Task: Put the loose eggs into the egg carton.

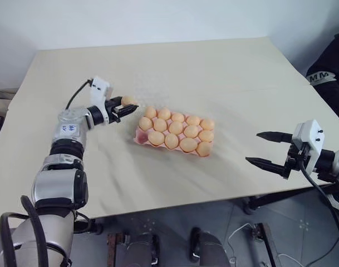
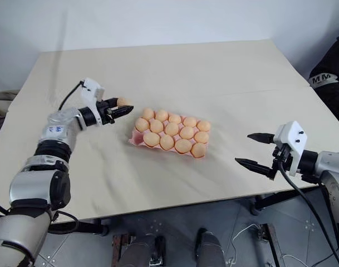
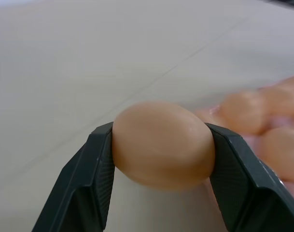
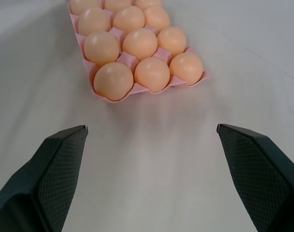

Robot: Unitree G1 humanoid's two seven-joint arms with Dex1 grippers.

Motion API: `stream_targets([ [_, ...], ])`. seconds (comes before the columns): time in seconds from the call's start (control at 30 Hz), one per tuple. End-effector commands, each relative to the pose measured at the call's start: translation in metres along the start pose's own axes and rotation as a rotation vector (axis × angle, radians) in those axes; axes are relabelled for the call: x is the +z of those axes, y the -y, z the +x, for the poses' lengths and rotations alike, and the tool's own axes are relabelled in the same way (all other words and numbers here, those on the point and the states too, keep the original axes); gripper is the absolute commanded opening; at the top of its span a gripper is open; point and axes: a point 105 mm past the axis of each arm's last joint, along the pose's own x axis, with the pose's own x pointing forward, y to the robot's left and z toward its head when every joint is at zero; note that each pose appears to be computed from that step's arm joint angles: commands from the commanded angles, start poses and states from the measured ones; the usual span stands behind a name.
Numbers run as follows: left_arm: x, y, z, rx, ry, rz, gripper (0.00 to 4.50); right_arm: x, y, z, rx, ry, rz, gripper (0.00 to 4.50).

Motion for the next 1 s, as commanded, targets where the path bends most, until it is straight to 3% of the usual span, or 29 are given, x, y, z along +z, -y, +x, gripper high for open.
stream_targets([
  [0.03, 0.007, 0.027, -0.012, -0.169, -0.014, 0.037, 2.4, 0.013, 0.003, -0.005, -0.022, 0.032, -0.04, 4.5],
  [0.3, -0.023, 0.062, -0.028, -0.3, -0.158, 0.054, 2.4, 0.012, 0.002, -0.006, -0.032, 0.033, -0.038, 4.5],
  [0.6, -0.023, 0.059, -0.023, -0.267, -0.158, 0.051, 2.4, 0.011, 0.001, -0.009, -0.044, 0.033, -0.036, 4.5],
  [0.8, -0.022, 0.054, -0.017, -0.24, -0.146, 0.043, 4.35, 0.012, 0.002, -0.011, -0.051, 0.032, -0.039, 4.5],
  [1.0, -0.018, 0.054, -0.02, -0.239, -0.145, 0.063, 4.49, 0.013, 0.003, -0.013, -0.058, 0.031, -0.043, 4.5],
])
